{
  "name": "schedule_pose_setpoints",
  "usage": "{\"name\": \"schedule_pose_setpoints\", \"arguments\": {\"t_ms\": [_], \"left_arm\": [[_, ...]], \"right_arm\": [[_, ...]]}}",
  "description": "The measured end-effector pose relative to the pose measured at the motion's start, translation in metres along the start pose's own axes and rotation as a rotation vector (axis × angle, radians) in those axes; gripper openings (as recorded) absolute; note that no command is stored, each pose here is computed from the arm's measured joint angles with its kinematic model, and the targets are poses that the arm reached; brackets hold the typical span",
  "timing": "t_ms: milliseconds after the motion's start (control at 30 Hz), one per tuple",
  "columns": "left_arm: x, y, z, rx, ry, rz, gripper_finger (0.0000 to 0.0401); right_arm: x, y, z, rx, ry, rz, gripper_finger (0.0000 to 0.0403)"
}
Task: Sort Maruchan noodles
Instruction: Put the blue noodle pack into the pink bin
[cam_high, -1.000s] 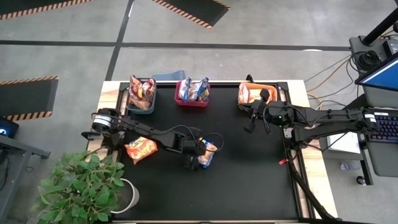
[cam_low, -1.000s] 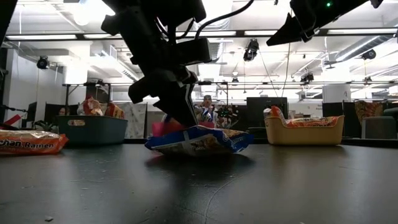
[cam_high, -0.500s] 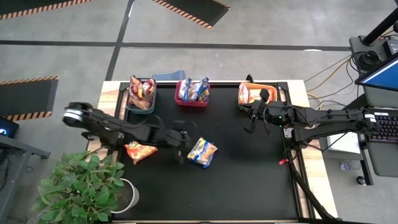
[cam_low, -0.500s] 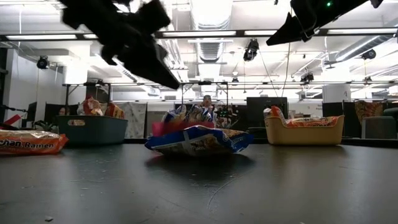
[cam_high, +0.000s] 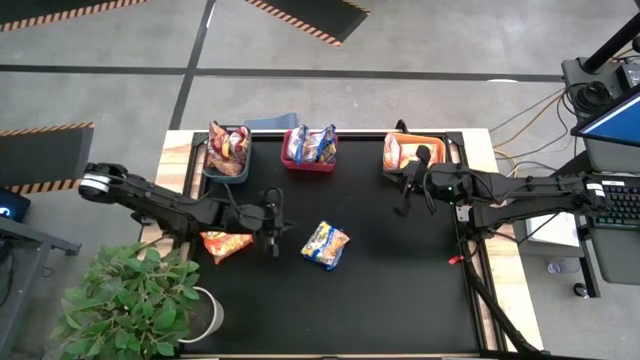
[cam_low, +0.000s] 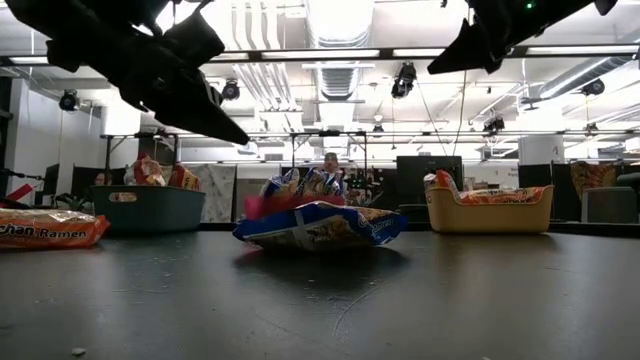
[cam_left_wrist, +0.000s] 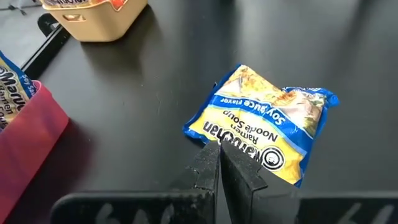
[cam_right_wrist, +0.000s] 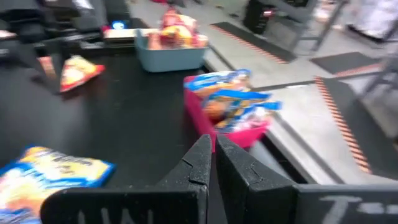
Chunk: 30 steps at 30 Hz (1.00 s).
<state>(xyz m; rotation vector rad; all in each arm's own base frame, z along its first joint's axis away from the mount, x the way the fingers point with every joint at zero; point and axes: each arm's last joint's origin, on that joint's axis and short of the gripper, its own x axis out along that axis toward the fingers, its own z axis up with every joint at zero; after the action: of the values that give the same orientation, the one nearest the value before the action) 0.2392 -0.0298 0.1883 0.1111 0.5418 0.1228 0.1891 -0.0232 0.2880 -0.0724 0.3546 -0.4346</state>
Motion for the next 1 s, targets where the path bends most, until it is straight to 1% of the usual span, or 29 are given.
{"name": "schedule_pose_setpoints", "arguments": {"t_ms": [100,200,300,400,500,700,867,1000], "left_arm": [[0.002,-0.001,-0.002,0.003,0.009,0.000,0.0000],[0.004,-0.001,-0.003,0.005,0.019,0.000,0.0000],[0.005,-0.001,-0.003,0.004,0.013,0.000,0.0000],[0.005,-0.001,-0.001,-0.014,-0.003,0.000,0.0000],[0.005,-0.001,-0.001,-0.043,-0.007,-0.001,0.0000],[0.005,-0.001,-0.001,-0.050,-0.007,-0.002,0.0000],[0.005,-0.001,-0.001,-0.059,-0.007,-0.002,0.0000],[0.005,-0.002,-0.001,-0.075,-0.007,-0.003,0.0000]], "right_arm": [[0.002,0.003,-0.004,0.031,-0.014,0.080,0.0013],[0.005,0.008,-0.009,0.083,-0.068,0.174,0.0013],[0.012,0.014,-0.011,0.143,-0.131,0.264,0.0013],[0.023,0.023,-0.013,0.190,-0.152,0.335,0.0013],[0.036,0.035,-0.020,0.181,-0.106,0.381,0.0013],[0.071,0.055,-0.036,0.162,0.051,0.390,0.0013],[0.102,0.073,-0.044,0.138,0.157,0.480,0.0013],[0.124,0.087,-0.053,0.111,0.237,0.579,0.0013]]}}
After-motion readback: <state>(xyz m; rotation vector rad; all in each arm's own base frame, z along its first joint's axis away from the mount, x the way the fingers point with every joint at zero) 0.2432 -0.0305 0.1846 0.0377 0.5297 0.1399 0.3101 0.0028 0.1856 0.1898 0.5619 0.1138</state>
